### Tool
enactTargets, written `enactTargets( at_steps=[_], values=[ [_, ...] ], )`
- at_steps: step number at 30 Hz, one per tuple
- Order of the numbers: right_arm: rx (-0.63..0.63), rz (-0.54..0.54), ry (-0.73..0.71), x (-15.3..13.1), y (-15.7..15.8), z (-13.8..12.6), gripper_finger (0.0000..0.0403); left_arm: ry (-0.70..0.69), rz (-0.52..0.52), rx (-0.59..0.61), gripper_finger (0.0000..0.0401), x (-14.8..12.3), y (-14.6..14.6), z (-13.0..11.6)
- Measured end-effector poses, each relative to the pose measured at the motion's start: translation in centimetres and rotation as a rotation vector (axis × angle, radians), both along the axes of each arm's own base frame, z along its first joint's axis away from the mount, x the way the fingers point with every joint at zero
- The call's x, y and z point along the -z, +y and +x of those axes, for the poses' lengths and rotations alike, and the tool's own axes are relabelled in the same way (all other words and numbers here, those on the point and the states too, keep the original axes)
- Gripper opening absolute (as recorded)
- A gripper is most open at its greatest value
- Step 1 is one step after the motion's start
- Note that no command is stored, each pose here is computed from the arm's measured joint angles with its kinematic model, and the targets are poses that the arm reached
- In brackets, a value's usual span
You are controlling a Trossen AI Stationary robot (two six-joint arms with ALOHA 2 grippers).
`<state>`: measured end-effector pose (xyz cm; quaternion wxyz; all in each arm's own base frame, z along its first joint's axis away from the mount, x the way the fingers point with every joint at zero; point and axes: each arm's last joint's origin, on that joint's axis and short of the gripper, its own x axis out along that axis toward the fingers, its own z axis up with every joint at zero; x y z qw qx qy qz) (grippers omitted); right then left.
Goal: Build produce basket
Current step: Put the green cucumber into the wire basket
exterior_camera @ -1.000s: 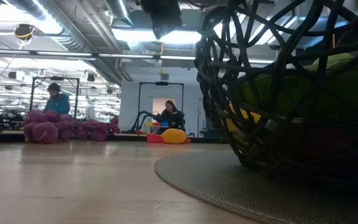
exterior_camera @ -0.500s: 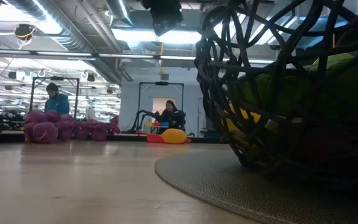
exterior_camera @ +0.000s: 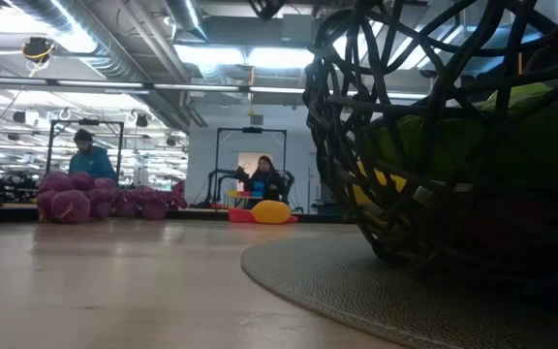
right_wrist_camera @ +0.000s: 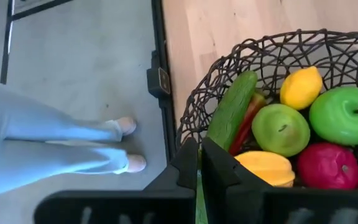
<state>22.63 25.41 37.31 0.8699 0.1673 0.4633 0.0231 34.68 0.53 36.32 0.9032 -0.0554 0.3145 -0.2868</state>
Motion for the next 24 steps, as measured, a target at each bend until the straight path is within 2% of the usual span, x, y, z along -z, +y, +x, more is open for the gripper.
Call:
enactTargets(
  at_steps=[4, 8, 18, 24],
  values=[
    [0.031, -0.022, -0.006, 0.9, 0.5, -0.1, 0.0, -0.012, 0.011, 0.011, 0.0103, -0.1, -0.9, 0.1],
    [0.068, -0.033, 0.045, 3.3, 0.6, 0.0, 0.0, -0.018, 0.011, 0.022, 0.0103, -0.1, -1.3, 0.1],
    [0.086, 0.039, 0.012, 6.2, 1.1, 0.4, 0.0, -0.015, 0.009, 0.019, 0.0103, -0.1, -1.3, 0.1],
    [0.09, 0.062, 0.034, 8.9, 1.2, 0.1, 0.0, -0.014, 0.008, 0.018, 0.0103, -0.1, -1.3, 0.2]
  ],
)
